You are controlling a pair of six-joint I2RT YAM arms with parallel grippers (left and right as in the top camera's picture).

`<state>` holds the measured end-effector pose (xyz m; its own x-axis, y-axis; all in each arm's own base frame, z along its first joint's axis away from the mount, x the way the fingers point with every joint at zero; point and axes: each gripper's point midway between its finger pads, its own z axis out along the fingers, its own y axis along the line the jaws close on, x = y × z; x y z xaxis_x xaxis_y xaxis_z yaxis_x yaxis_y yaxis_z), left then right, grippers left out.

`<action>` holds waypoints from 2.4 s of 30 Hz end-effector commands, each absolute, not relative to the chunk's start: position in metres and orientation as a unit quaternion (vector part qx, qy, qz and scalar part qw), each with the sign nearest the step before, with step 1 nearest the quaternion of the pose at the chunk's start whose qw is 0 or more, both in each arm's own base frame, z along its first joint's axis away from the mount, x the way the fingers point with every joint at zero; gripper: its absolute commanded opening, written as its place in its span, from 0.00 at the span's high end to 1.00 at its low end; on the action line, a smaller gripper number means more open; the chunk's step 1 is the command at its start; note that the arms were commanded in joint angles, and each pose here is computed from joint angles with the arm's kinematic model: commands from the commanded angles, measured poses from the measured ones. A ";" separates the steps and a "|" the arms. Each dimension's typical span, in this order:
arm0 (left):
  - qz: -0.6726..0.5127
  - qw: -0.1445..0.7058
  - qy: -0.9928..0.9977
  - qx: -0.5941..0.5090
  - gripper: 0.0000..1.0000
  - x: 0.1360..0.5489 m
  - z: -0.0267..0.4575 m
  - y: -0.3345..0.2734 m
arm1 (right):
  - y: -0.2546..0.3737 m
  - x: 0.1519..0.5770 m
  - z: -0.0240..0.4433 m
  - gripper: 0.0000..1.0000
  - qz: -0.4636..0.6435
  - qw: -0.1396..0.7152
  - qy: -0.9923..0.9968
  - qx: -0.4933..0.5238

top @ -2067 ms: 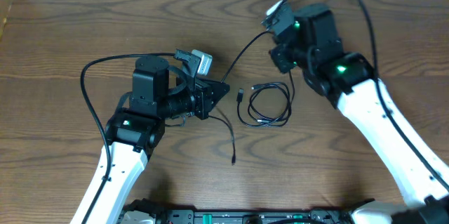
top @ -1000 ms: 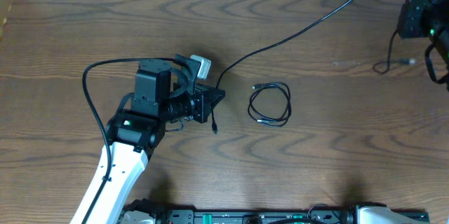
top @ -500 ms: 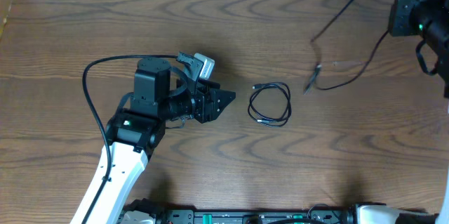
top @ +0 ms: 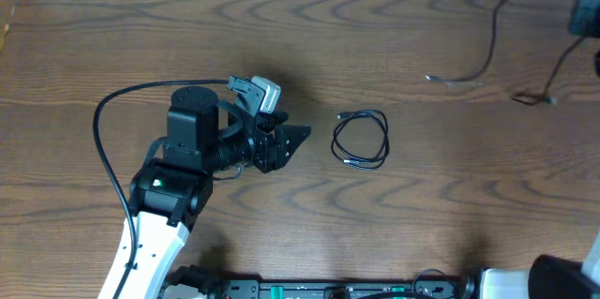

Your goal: Untangle cables

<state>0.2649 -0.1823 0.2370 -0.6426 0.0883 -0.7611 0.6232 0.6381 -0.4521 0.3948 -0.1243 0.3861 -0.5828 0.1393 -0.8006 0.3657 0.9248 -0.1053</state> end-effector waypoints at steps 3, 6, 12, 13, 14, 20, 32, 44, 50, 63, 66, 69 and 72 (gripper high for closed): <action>-0.356 0.354 0.835 0.226 0.41 0.259 0.228 -0.179 | -0.188 0.391 0.368 0.99 -0.147 0.411 0.864 0.249; -0.355 0.345 0.839 0.226 0.41 0.256 0.225 -0.178 | -0.216 0.390 0.354 0.99 -0.154 0.397 0.859 0.283; -0.349 0.344 0.839 0.237 0.41 0.254 0.222 -0.178 | -0.280 0.376 0.330 0.99 -0.211 0.362 0.835 0.356; -0.349 0.345 0.838 0.238 0.41 0.254 0.222 -0.178 | -0.292 0.371 0.327 0.99 -0.228 0.354 0.829 0.368; -0.349 0.345 0.838 0.239 0.41 0.254 0.222 -0.178 | -0.302 0.365 0.326 0.99 -0.242 0.347 0.823 0.379; -0.349 0.333 0.844 0.235 0.41 0.250 0.218 -0.177 | -0.354 0.328 0.331 0.99 -0.276 0.345 0.784 0.437; -0.345 0.297 0.859 0.236 0.41 0.238 0.195 -0.174 | -0.401 0.284 0.332 0.99 -0.268 0.353 0.738 0.509; -0.345 0.294 0.860 0.235 0.41 0.237 0.192 -0.173 | -0.419 0.280 0.241 0.99 -0.252 0.239 0.759 0.551; -0.345 0.294 0.860 0.235 0.41 0.237 0.192 -0.173 | -0.435 0.251 0.203 0.99 -0.261 0.176 0.746 0.587; -0.345 0.296 0.859 0.235 0.40 0.238 0.192 -0.174 | -0.452 0.229 0.160 0.99 -0.248 0.130 0.738 0.615; -0.345 0.296 0.859 0.235 0.40 0.238 0.192 -0.174 | -0.451 0.238 0.140 0.99 -0.231 0.120 0.752 0.605; -0.345 0.297 0.859 0.236 0.40 0.238 0.192 -0.174 | -0.449 0.242 0.118 0.99 -0.223 0.100 0.760 0.602; -0.345 0.300 0.857 0.236 0.40 0.239 0.194 -0.174 | -0.448 0.247 0.096 0.99 -0.208 0.086 0.771 0.596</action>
